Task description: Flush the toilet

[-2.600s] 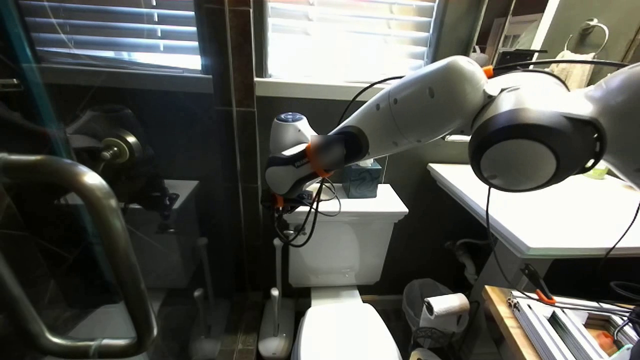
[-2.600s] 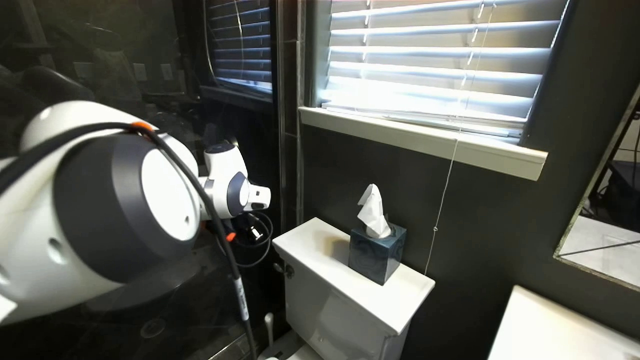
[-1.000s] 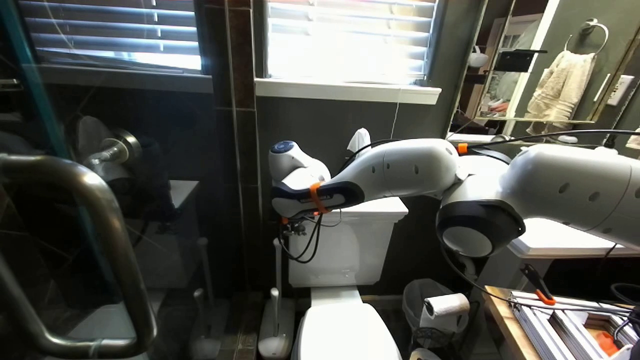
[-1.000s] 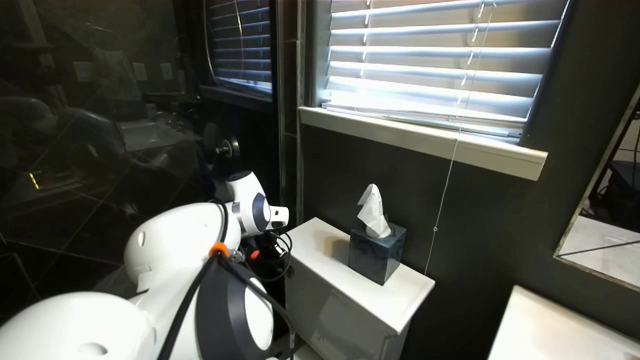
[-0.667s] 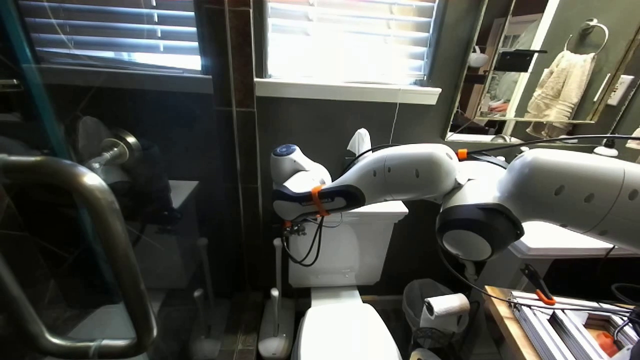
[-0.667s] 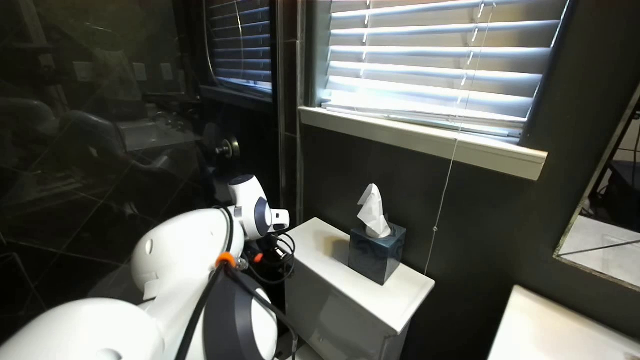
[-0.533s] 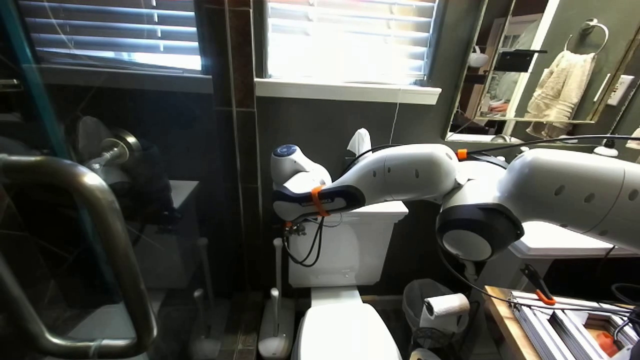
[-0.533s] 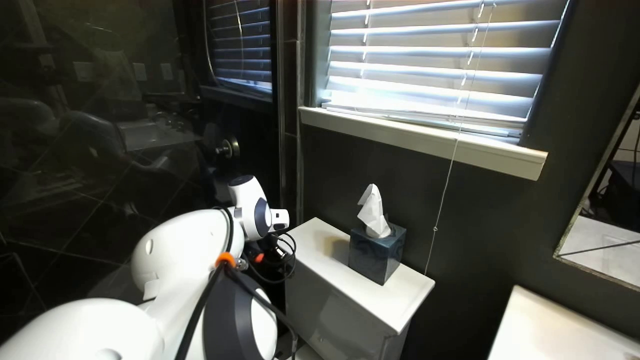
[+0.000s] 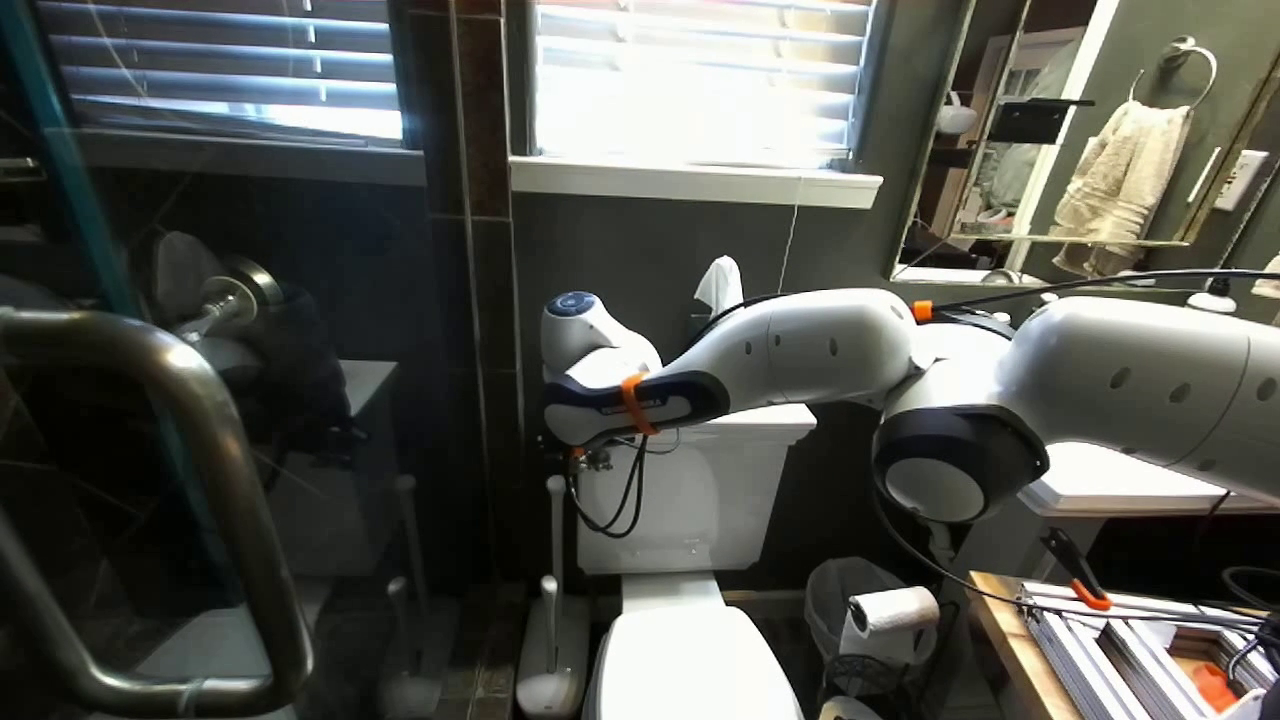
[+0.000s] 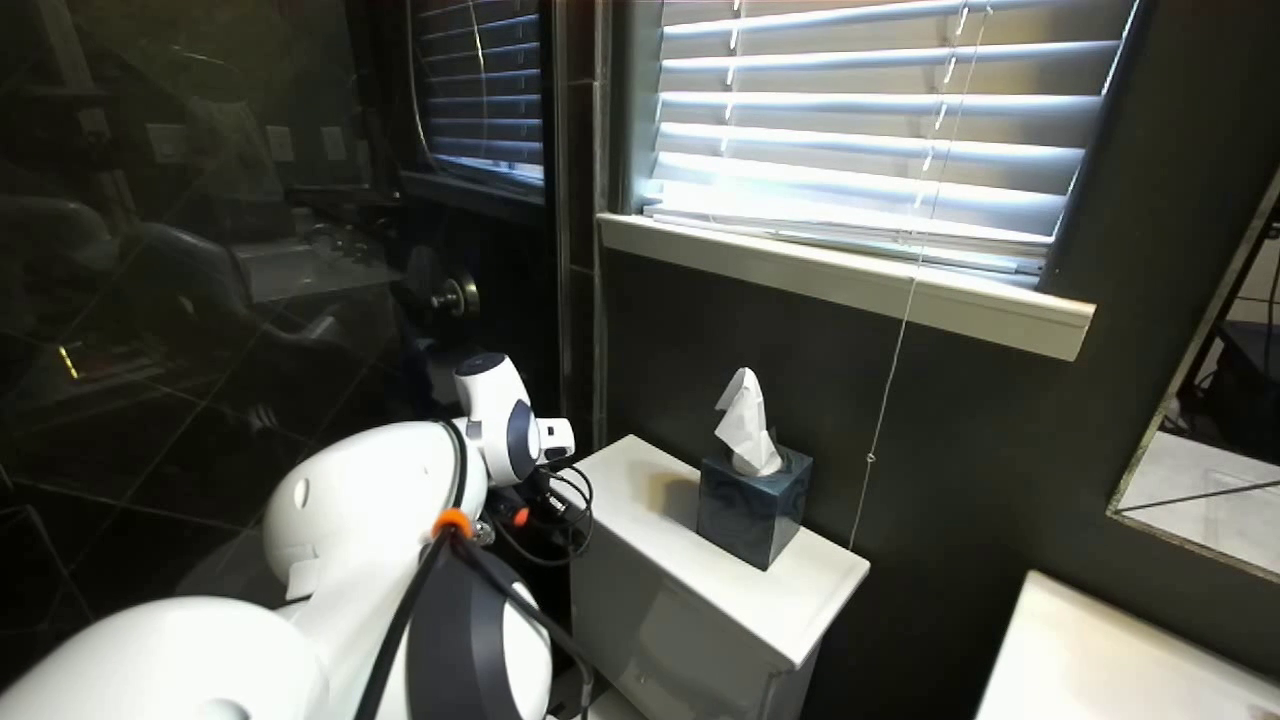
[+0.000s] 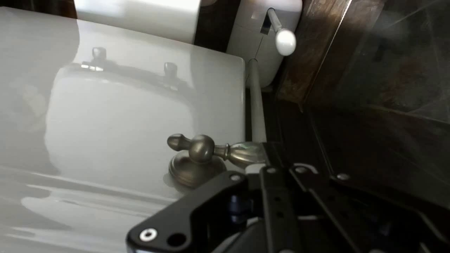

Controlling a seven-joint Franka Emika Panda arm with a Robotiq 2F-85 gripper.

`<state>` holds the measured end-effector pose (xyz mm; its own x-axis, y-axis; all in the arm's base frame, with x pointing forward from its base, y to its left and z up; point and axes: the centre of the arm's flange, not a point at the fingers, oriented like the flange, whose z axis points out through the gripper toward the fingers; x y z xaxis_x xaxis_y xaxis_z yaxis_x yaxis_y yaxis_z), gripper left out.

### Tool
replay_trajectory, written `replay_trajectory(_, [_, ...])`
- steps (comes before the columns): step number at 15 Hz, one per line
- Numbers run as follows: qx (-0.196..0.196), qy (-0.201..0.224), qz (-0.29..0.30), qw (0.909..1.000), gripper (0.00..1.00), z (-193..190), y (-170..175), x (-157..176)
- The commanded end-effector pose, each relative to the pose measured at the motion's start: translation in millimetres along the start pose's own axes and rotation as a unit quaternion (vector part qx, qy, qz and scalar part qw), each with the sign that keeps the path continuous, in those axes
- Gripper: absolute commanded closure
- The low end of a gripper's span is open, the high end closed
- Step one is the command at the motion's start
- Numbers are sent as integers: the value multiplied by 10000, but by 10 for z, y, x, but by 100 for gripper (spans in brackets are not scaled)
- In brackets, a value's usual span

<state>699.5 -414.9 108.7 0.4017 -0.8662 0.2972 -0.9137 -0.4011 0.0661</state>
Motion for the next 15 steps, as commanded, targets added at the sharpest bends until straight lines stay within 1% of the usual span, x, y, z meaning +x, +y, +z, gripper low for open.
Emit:
replay_trajectory(1, [-47,-133,-18,9999,100,446,-341,501])
replay_trajectory(9, [-160,-411,74,9990,100,551,-248,476])
replay_trajectory(12, [-191,-365,110,9991,100,573,-210,472])
replay_trajectory(13, [-139,-385,94,9991,100,564,-215,480])
replay_trajectory(14, [2,-173,101,9998,99,62,82,9])
replay_trajectory(15, [7,-178,106,9998,99,63,84,10])
